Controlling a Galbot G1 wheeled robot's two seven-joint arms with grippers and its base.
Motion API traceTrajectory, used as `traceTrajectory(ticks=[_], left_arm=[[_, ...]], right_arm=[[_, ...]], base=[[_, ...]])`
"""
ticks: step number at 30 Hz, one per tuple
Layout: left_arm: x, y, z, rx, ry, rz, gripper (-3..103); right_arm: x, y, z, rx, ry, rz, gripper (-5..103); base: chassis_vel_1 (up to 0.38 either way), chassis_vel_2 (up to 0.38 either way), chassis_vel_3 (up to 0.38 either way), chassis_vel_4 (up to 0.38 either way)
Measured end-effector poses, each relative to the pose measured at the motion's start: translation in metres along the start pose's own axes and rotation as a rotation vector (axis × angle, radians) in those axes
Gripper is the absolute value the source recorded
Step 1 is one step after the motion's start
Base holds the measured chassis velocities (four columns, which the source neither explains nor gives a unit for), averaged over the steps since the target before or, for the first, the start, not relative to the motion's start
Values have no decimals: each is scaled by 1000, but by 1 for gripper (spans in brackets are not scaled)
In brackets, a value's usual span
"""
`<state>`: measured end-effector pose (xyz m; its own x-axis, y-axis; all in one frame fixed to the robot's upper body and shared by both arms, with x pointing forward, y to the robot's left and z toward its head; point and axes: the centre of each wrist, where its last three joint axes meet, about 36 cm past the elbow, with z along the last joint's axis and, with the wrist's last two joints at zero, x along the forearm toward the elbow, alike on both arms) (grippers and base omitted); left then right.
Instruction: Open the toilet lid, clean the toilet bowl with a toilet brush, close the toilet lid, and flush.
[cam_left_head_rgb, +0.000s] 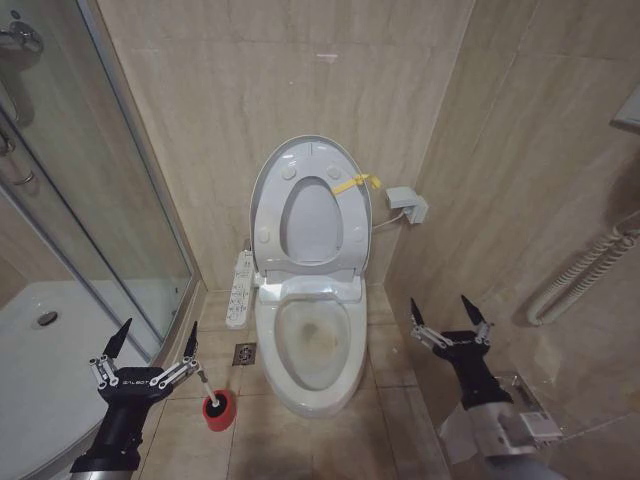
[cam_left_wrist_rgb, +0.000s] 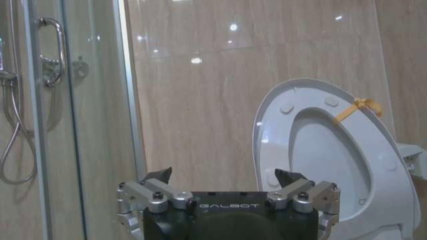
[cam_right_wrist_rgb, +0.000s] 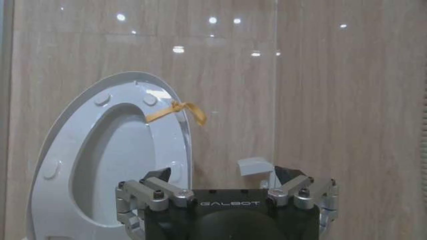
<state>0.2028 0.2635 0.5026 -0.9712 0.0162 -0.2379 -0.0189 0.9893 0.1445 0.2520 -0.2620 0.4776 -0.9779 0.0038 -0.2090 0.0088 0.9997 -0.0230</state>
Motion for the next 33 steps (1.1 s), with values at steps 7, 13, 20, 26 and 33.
traceTrajectory(ticks=[7,13,20,26,33], left_arm=[[0,0,0,0,0,0,100],[0,0,0,0,0,0,100],[0,0,0,0,0,0,100],[0,0,0,0,0,0,100],[0,0,0,0,0,0,100]], right_arm=[[7,0,-3,-3,7,7,100],[10,2,-8,-8,10,7,100],[12,3,-9,-14,16,4,100],[12,4,-9,-16,16,4,100],[11,4,-9,-17,16,3,100]], base=[[0,0,0,0],[0,0,0,0],[0,0,0,0],[0,0,0,0],[0,0,0,0]])
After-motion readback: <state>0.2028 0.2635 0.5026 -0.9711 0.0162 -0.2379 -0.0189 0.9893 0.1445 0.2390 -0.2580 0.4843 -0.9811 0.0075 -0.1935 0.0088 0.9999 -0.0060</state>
